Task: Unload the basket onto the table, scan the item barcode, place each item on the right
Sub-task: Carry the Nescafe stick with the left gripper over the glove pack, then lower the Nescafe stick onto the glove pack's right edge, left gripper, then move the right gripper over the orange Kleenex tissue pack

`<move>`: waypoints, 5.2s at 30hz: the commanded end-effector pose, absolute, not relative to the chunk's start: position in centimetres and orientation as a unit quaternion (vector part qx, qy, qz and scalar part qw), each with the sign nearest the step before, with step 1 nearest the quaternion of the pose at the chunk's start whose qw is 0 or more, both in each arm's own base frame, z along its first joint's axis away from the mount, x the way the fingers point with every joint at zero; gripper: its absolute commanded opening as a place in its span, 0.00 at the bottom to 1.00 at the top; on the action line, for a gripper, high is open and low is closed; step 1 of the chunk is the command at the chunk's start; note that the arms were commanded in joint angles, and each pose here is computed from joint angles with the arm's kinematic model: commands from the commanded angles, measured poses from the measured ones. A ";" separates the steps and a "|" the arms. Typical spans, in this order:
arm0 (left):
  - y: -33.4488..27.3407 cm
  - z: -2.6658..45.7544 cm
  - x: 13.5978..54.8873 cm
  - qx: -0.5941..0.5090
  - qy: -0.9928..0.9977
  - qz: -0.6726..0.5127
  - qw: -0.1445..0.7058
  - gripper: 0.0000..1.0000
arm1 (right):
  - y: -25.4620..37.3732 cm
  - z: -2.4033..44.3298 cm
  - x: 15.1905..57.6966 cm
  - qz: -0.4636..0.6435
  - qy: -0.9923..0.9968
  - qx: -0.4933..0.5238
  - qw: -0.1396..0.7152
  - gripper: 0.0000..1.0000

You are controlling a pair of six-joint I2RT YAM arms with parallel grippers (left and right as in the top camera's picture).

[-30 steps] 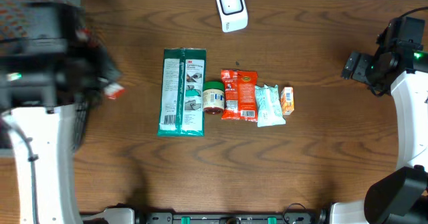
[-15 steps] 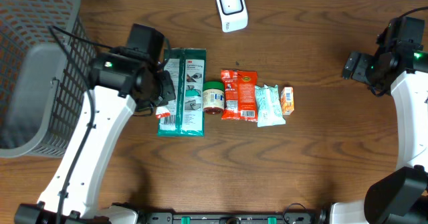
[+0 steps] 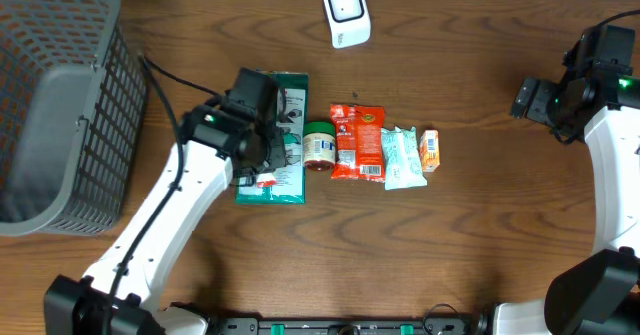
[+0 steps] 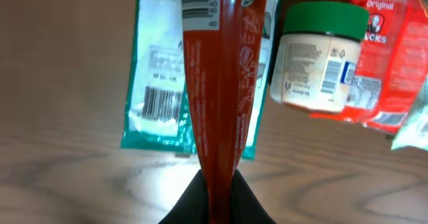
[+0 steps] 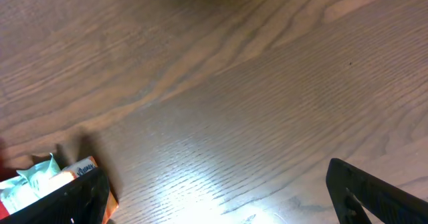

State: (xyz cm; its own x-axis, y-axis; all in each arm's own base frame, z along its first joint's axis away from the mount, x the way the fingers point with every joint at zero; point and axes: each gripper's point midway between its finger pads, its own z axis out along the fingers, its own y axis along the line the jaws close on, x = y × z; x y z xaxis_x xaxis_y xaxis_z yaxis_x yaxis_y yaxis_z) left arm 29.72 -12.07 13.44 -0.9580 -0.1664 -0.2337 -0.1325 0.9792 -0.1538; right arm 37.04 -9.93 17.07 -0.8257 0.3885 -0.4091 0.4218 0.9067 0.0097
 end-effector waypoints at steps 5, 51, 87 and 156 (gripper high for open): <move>-12.1 11.2 29.8 -0.067 0.987 -0.066 0.130 0.10 | -10.1 17.5 37.1 -0.043 0.953 0.213 0.210 0.99; -13.3 7.9 34.5 -0.059 0.967 -0.105 0.225 0.75 | -10.1 17.5 37.1 -0.043 0.953 0.213 0.210 0.99; -3.0 10.9 33.9 -0.183 0.952 -0.036 0.243 0.86 | -10.1 17.5 37.1 -0.043 0.953 0.213 0.210 0.99; -3.0 10.9 33.9 -0.185 0.951 -0.037 0.243 0.86 | -2.6 19.2 39.8 0.199 0.926 0.225 0.227 0.99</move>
State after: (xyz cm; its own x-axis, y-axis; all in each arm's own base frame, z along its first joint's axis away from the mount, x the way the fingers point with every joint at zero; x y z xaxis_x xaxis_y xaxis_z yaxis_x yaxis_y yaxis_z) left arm 33.43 -3.45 10.15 -0.8240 -0.3746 -0.4252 -0.3331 0.9272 -0.1712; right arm 39.21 -6.66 17.86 -0.7888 0.4563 -0.4118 0.3880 0.8893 0.2422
